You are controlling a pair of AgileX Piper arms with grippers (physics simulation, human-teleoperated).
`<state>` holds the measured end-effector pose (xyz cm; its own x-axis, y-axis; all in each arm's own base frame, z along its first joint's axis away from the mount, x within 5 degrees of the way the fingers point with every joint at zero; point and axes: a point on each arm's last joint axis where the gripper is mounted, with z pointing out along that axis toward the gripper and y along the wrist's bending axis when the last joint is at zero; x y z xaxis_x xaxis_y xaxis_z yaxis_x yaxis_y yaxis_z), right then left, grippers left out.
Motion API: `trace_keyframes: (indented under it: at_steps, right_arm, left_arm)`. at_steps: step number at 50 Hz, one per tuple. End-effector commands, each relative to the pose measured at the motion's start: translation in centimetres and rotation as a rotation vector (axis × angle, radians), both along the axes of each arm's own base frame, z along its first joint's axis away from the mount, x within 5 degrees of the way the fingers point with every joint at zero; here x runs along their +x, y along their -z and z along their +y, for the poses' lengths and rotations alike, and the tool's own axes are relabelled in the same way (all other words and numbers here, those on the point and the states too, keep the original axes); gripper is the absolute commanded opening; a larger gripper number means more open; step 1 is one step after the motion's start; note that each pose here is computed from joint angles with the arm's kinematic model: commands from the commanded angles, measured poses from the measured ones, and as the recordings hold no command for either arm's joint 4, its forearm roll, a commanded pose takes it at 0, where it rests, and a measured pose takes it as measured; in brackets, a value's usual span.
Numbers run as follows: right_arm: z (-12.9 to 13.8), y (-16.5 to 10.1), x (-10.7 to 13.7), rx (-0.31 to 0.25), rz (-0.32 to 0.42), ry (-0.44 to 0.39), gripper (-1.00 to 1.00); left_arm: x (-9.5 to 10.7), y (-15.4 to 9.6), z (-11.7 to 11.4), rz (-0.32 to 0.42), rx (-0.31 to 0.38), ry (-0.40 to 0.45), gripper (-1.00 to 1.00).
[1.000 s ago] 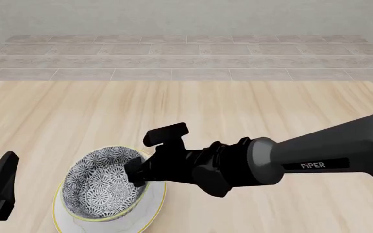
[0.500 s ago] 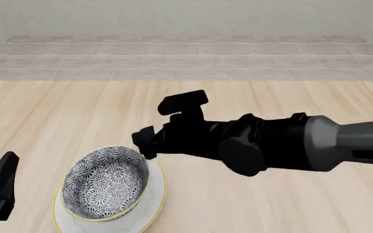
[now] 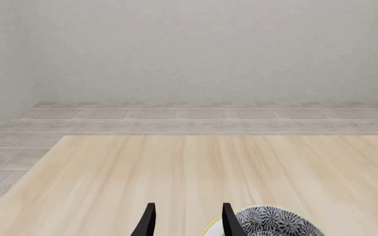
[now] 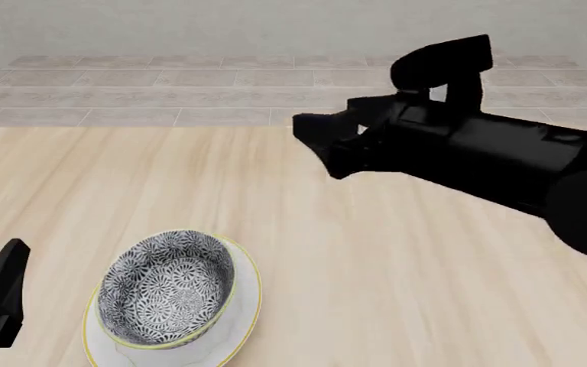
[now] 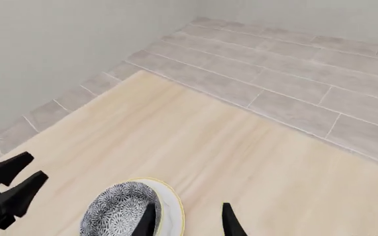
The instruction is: Put the bowl on the plate.
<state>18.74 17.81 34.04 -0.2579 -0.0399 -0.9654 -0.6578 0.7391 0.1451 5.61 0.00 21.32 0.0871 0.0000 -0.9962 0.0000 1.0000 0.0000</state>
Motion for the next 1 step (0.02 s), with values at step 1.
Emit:
trace_keyframes:
  at_steps: [1]
  right_arm:
    - [-6.53, -3.38, -3.52, 0.081, -0.154, 0.117, 1.00]
  left_arm:
    - [0.00, 0.00, 0.00, 0.000, 0.000, 0.000, 1.00]
